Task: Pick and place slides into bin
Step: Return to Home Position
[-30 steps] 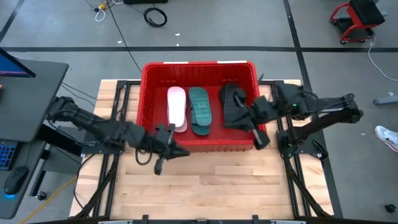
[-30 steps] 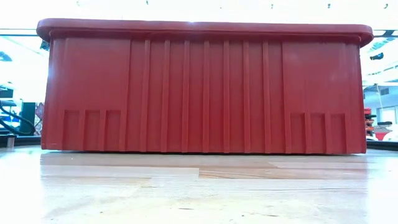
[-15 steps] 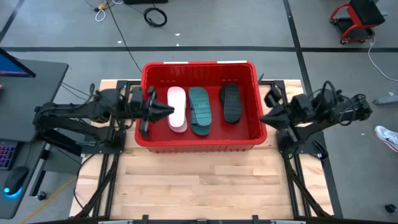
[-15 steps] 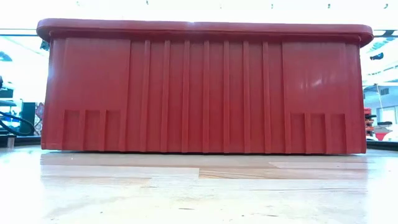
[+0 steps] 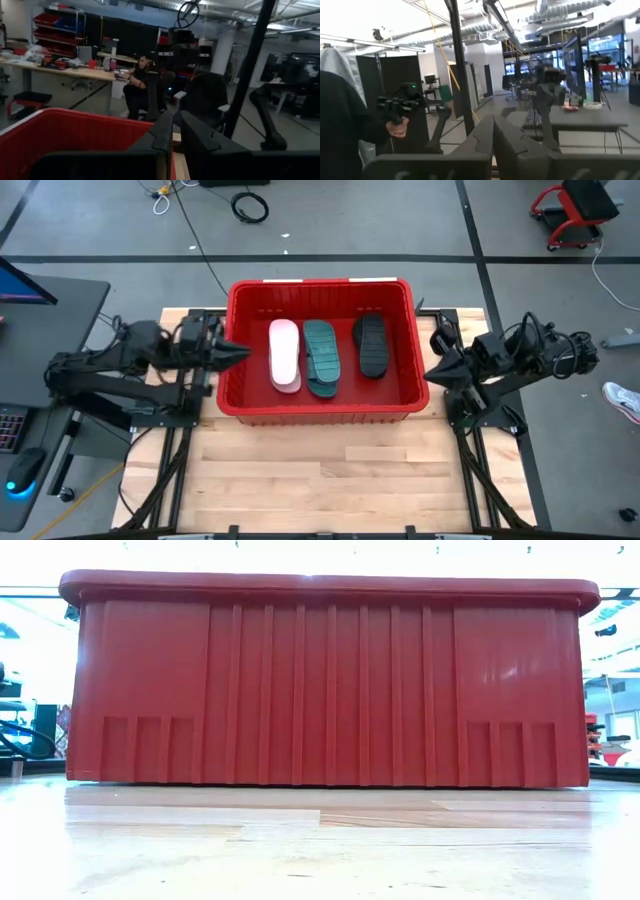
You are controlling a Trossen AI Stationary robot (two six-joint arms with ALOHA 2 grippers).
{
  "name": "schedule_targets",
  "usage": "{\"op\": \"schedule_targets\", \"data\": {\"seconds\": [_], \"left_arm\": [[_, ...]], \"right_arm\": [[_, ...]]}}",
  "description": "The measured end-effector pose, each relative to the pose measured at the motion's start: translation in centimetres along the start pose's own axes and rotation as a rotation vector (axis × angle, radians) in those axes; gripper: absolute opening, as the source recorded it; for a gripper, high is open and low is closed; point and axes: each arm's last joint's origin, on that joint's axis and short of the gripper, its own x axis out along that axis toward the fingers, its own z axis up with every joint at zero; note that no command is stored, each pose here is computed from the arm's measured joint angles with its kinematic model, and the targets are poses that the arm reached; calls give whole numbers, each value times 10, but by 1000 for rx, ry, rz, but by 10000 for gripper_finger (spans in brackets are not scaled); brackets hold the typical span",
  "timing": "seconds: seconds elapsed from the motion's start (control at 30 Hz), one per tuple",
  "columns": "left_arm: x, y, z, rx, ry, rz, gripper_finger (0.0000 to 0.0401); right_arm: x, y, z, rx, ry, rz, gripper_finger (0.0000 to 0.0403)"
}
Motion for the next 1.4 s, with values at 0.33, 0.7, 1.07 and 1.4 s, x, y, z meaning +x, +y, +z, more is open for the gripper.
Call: {"op": "schedule_targets", "data": {"seconds": [0.33, 0.7, 1.07, 1.4], "left_arm": [[-75, 14, -59, -155, -189, -97, 47], [-120, 18, -77, -107, -413, -198, 32], [-118, 20, -81, -39, -400, -151, 43], [-115, 21, -86, 210, -357, -80, 31]], "right_arm": [[3, 2, 2, -47, -32, 58, 14], [-15, -18, -82, 26, -340, 92, 14], [-95, -21, -114, 22, -583, 127, 14], [-127, -31, -149, 39, -698, 94, 14]]}}
